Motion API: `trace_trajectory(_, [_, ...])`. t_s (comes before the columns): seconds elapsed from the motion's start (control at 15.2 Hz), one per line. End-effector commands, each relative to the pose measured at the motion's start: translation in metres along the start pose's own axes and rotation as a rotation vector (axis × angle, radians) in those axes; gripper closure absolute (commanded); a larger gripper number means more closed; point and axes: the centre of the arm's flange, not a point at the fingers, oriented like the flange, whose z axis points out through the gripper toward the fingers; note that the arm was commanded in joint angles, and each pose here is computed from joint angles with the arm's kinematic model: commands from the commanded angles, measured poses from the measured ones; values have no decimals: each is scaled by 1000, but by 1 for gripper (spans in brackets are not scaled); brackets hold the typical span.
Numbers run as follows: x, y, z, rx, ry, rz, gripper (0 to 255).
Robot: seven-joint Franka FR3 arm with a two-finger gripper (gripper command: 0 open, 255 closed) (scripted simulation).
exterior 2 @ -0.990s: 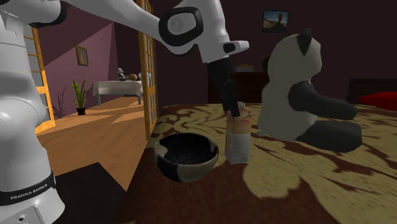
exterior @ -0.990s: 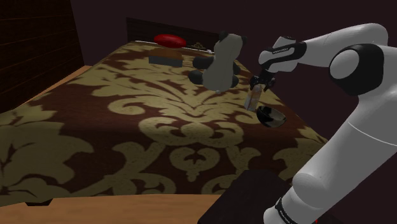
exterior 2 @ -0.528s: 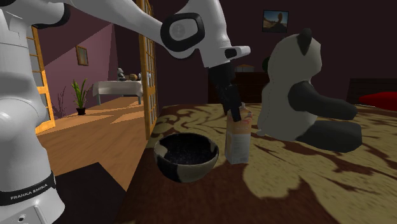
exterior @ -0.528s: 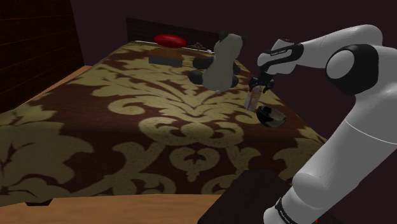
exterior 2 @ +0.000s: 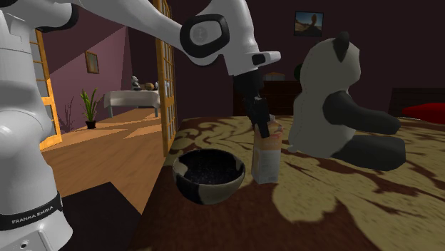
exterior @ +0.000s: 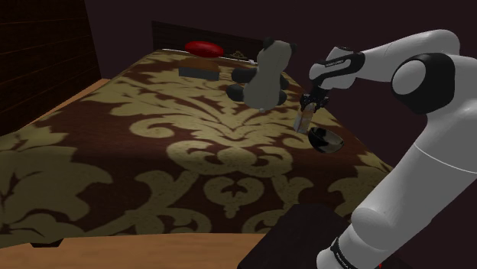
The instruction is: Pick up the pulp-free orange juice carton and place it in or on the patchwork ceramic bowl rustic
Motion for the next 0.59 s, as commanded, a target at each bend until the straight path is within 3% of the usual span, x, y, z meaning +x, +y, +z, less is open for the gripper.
trace_trajectory(0.0, [0, 0, 0, 0, -1, 0, 255])
trace_trajectory(0.2, [0, 0, 1, 0, -1, 0, 255])
trace_trajectory(0.53, [7, 0, -25, 0, -1, 0, 255])
